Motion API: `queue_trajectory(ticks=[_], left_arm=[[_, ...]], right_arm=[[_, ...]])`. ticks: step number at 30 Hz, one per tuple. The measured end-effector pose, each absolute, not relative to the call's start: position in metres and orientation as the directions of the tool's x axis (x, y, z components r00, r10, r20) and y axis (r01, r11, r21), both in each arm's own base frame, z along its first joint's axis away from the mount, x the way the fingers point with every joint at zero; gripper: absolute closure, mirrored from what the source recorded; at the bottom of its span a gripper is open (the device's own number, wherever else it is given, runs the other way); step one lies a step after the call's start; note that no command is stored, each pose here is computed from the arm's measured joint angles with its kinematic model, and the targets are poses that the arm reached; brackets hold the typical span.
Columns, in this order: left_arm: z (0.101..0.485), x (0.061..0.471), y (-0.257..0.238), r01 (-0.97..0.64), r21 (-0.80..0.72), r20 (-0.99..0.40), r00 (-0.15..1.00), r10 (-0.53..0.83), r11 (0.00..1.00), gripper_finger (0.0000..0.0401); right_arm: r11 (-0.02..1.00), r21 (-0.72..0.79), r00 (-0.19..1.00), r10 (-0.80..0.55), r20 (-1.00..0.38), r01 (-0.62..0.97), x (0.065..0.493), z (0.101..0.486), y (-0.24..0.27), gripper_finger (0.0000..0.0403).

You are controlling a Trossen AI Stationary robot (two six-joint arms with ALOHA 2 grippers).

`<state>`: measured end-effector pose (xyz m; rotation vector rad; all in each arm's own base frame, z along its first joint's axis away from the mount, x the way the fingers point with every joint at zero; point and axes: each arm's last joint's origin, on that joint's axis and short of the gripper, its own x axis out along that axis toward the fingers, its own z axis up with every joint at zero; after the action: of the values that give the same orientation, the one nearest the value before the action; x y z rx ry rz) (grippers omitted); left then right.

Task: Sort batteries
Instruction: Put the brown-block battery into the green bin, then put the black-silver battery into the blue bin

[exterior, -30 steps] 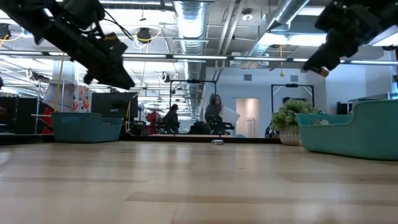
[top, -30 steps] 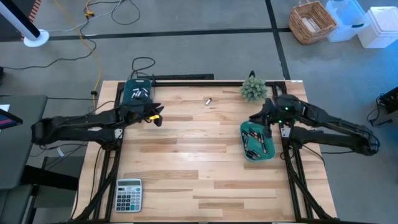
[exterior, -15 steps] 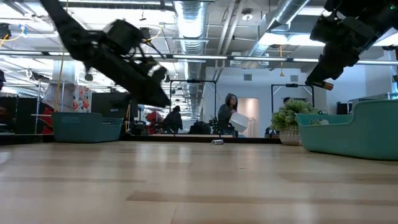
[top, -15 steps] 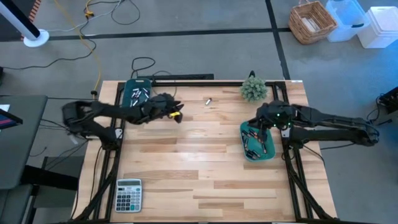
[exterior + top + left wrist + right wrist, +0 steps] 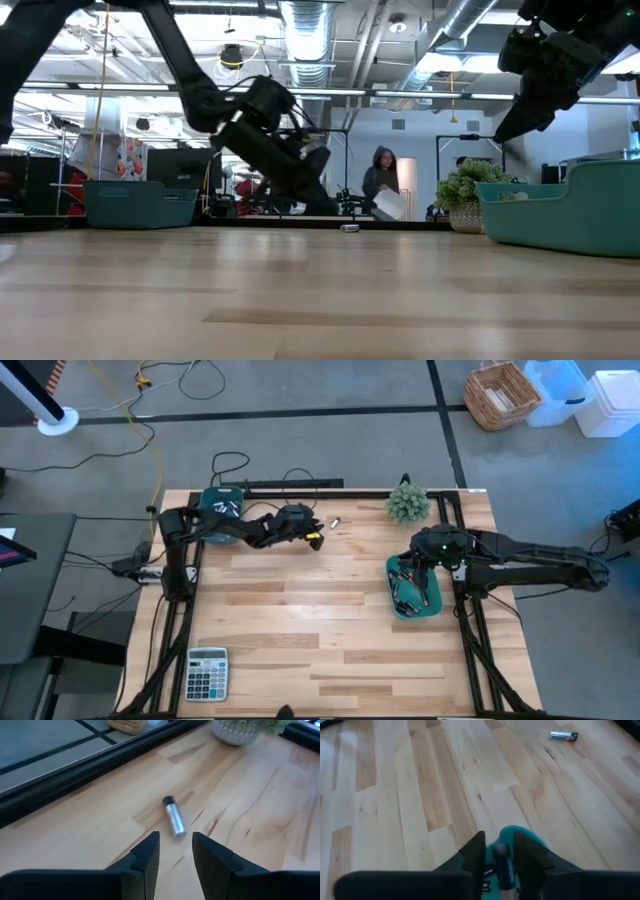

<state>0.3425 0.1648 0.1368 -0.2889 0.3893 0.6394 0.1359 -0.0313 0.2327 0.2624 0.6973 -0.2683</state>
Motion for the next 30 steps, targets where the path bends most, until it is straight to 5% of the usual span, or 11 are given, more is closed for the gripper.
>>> queue_trajectory(ticks=[10, 30], left_arm=[[0.146, 0.364, 0.177, -0.617, -0.126, -0.458, 0.731, 0.506, 0.777, 0.0289], [0.198, 0.384, 0.2, -0.545, 0.022, -0.612, 0.655, 0.442, 0.838, 0.0241]], right_arm=[[0.928, 0.144, 0.727, -0.166, -0.666, 0.345, 0.136, 0.232, -0.028, 0.0193], [0.926, 0.136, 0.724, -0.178, -0.666, 0.353, 0.136, 0.232, -0.029, 0.0207]])
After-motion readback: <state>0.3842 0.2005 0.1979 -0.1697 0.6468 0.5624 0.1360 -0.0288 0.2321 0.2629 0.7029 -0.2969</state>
